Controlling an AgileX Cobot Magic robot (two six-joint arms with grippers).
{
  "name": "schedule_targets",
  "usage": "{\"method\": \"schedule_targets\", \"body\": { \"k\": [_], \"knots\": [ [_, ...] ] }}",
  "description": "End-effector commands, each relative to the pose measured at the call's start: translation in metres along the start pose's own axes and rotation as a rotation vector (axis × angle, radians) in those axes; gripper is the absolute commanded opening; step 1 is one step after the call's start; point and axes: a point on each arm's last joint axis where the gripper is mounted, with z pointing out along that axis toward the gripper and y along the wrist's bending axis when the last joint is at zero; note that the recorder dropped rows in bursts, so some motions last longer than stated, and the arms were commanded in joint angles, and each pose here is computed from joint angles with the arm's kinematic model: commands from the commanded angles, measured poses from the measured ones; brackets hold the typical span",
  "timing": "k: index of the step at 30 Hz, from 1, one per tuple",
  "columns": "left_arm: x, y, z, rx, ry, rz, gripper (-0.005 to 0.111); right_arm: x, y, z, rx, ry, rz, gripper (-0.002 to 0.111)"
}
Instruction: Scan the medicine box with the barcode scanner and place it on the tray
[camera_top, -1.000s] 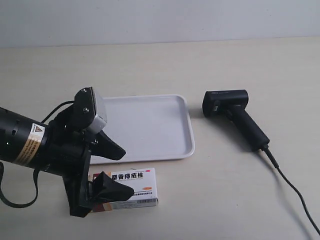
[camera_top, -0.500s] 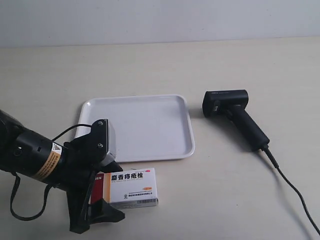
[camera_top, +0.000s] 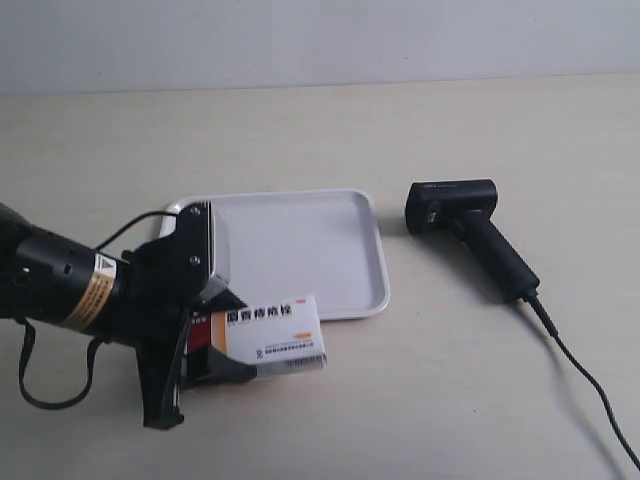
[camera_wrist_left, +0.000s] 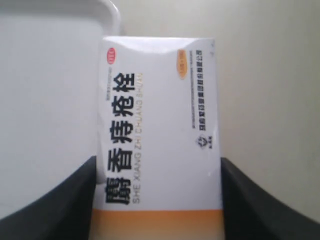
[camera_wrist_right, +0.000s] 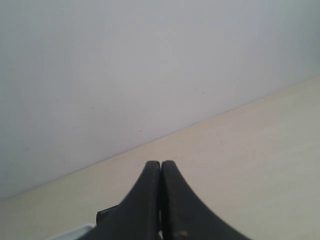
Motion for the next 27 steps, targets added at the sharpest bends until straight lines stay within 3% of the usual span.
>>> {"method": "schedule_targets", "body": {
  "k": [1, 8, 12, 16, 21, 24, 27],
  "knots": [
    [-0.016, 0.024, -0.022, -0.126, -0.023, 0.077, 0.000, -0.011, 0.005, 0.002, -0.001, 0.003, -0.019, 0.000],
    [-0.014, 0.051, -0.047, -0.112, -0.153, 0.084, 0.000, 0.004, 0.005, 0.037, 0.050, 0.362, -0.062, 0.000],
    [-0.001, 0.065, -0.044, -0.132, -0.130, 0.045, 0.000, 0.013, 0.013, 0.066, -0.021, 0.567, -0.088, 0.004],
    [0.009, 0.073, -0.030, -0.103, -0.110, 0.010, 0.000, 0.016, 0.017, 0.109, -0.078, 0.648, -0.120, 0.026],
    [0.011, 0.080, -0.024, -0.097, -0.107, 0.002, 0.000, 0.032, 0.033, 0.151, -0.376, 0.763, -0.186, 0.067],
    [0.010, 0.080, -0.024, -0.098, -0.110, 0.004, 0.000, 0.042, 0.021, 0.179, -0.294, 0.843, -0.248, 0.083],
    [0.010, 0.081, -0.025, -0.100, -0.110, 0.008, 0.000, 0.053, 0.012, 0.197, -0.242, 0.923, -0.231, 0.086]
  ]
}}
